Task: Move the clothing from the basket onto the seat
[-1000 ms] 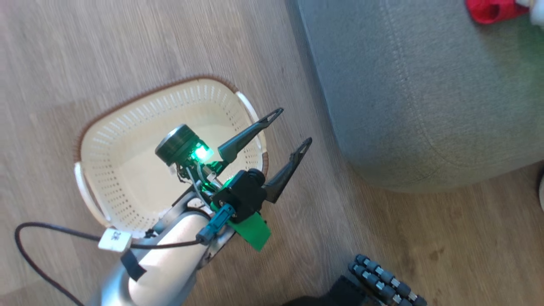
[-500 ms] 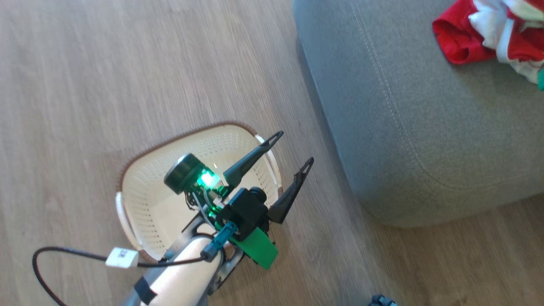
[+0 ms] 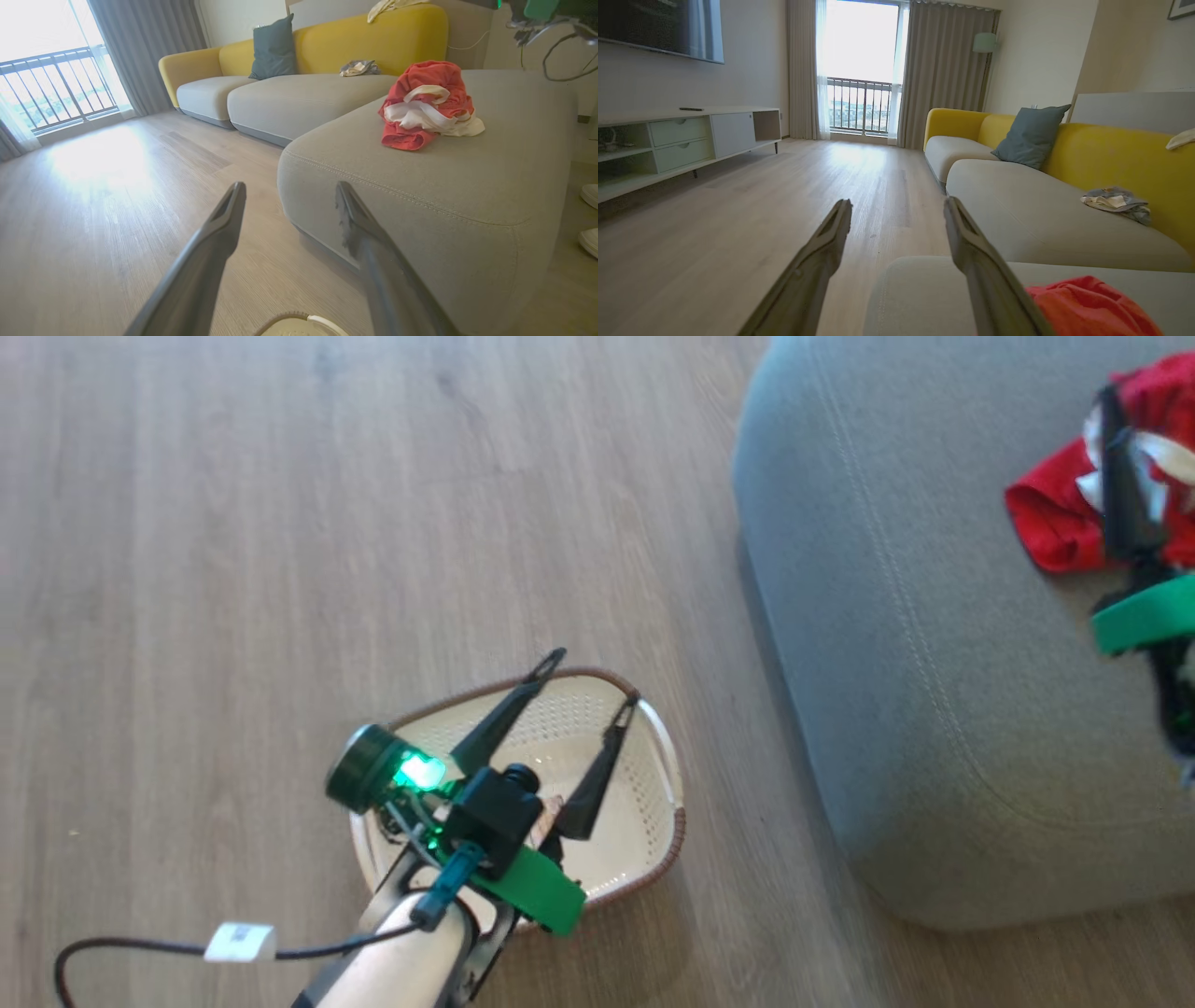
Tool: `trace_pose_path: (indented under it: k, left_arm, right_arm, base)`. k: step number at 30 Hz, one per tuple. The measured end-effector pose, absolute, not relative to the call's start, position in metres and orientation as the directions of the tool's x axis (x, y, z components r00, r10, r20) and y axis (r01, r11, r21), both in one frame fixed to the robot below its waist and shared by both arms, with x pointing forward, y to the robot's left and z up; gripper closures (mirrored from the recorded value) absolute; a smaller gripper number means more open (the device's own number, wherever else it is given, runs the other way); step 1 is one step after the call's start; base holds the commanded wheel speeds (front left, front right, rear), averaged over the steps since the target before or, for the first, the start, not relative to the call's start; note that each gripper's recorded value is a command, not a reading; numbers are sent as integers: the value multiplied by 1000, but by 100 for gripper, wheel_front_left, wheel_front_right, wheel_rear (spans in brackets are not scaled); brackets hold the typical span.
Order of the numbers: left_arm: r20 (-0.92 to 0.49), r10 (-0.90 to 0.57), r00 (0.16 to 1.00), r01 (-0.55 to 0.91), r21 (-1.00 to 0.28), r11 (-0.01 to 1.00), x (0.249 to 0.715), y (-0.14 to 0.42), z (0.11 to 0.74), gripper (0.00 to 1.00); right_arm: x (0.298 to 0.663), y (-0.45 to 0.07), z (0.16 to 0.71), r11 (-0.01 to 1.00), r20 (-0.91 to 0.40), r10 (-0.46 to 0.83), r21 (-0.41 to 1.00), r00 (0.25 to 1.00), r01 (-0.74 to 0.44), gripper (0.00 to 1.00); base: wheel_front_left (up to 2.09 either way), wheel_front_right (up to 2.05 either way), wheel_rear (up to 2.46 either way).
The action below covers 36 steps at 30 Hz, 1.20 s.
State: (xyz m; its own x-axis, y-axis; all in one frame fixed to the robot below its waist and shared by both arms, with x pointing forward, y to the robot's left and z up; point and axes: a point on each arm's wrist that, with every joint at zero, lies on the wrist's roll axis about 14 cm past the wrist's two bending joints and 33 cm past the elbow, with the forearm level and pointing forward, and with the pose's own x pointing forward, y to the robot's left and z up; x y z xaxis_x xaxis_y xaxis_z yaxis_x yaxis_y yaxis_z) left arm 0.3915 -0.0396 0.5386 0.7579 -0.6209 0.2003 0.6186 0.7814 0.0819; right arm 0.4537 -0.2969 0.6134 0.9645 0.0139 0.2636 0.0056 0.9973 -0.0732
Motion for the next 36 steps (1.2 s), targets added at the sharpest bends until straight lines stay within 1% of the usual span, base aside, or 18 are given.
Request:
trace_pose_path:
  k: [4, 11, 14, 21, 29, 36]
  left_arm:
    - [216, -528, 821, 523, 86, 848, 395, -11, 547, 0]
    - [233, -293, 927, 285, 67, 956, 397, 54, 556, 0]
    - [237, -200, 951, 192, 56, 980, 394, 79, 558, 0]
    - [211, -57, 976, 46, 56, 997, 383, 115, 548, 0]
    - [158, -4, 988, 1, 22, 1000, 379, 130, 532, 0]
    - [125, 1, 992, -5, 32, 999, 377, 133, 521, 0]
  right_arm:
    - [447, -263, 613, 998, 295, 64, -27, 953, -59, 0]
    - [429, -225, 596, 990, 294, 100, 62, 950, -124, 0]
    - [418, -209, 583, 985, 273, 120, 88, 955, -148, 0]
    - [398, -184, 548, 977, 196, 137, 136, 971, -165, 0]
    - [390, -177, 530, 974, 153, 129, 168, 980, -155, 0]
    - [386, -170, 518, 973, 117, 139, 167, 983, -157, 0]
  base:
    - [0, 0, 0]
    - [0, 0, 0]
    - [0, 0, 0]
    - [0, 0, 0]
    - [0, 0, 0]
    - [0, 0, 0]
